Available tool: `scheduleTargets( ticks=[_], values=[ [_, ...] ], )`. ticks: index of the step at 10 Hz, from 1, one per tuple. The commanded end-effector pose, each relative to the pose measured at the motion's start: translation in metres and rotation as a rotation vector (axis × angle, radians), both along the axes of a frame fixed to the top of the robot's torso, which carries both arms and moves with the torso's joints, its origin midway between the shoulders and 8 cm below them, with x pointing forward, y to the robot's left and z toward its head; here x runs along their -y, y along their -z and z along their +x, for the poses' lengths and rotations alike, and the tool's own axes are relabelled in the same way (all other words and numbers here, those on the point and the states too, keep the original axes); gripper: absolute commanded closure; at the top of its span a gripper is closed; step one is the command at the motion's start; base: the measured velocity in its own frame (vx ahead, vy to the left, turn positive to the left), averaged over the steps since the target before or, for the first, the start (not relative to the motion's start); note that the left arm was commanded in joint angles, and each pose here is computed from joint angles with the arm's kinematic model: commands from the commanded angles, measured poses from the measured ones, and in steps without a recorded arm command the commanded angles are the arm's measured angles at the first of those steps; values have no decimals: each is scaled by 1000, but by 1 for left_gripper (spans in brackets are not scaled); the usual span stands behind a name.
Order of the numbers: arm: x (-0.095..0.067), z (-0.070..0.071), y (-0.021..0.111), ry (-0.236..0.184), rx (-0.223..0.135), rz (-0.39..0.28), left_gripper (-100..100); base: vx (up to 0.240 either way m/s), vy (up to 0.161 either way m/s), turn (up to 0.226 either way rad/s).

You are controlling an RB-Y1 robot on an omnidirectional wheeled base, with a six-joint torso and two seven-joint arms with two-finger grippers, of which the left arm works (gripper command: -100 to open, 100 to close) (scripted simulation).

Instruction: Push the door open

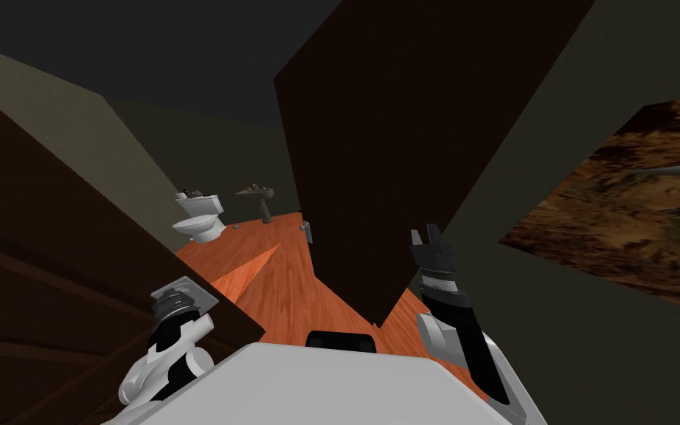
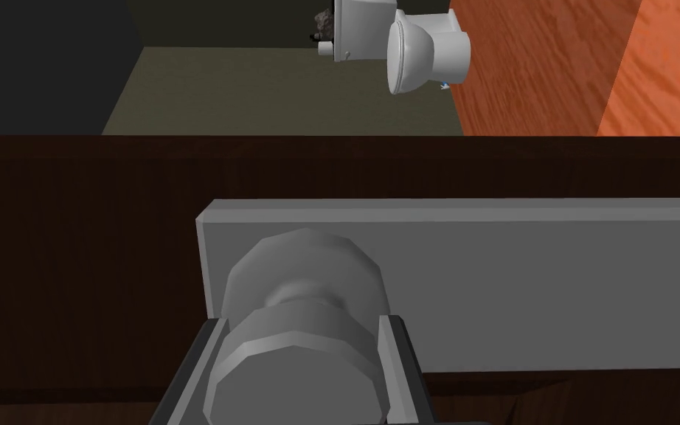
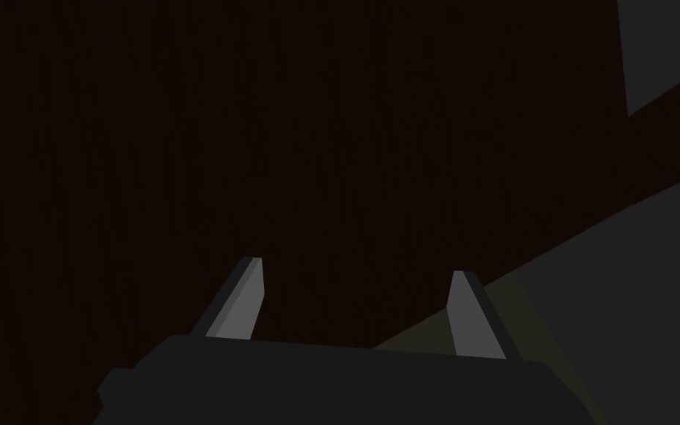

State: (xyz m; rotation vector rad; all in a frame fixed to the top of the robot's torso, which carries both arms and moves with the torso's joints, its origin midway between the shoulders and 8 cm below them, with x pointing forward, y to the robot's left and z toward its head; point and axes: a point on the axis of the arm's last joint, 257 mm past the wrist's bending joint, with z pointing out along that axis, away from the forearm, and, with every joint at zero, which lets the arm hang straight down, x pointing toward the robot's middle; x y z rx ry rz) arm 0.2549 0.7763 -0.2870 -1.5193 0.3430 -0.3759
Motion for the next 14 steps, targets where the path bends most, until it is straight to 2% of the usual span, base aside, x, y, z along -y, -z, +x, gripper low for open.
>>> scheduleTargets(
  ticks=[1,2,5,6,9,10,11,13,14],
  values=[
    [-13,-16,-15,-41,11,29,100,-1,104,-143],
    [-13,-16,-15,-41,11,29,100,10,68,-55],
    [-22,-37,-22,-106,22,41,100,3,75,-103],
    [-22,-37,-22,-106,22,41,100,-2,72,-52],
    [-31,-62,-28,-178,31,52,100,7,79,-115],
    [-31,-63,-28,-180,31,51,100,5,72,-49],
    [-33,-72,-29,-206,34,54,100,9,60,-81],
    [-33,-72,-28,-206,33,52,100,11,37,-27],
    [-36,-82,-30,-232,36,56,100,-4,35,-66]
  ],
)
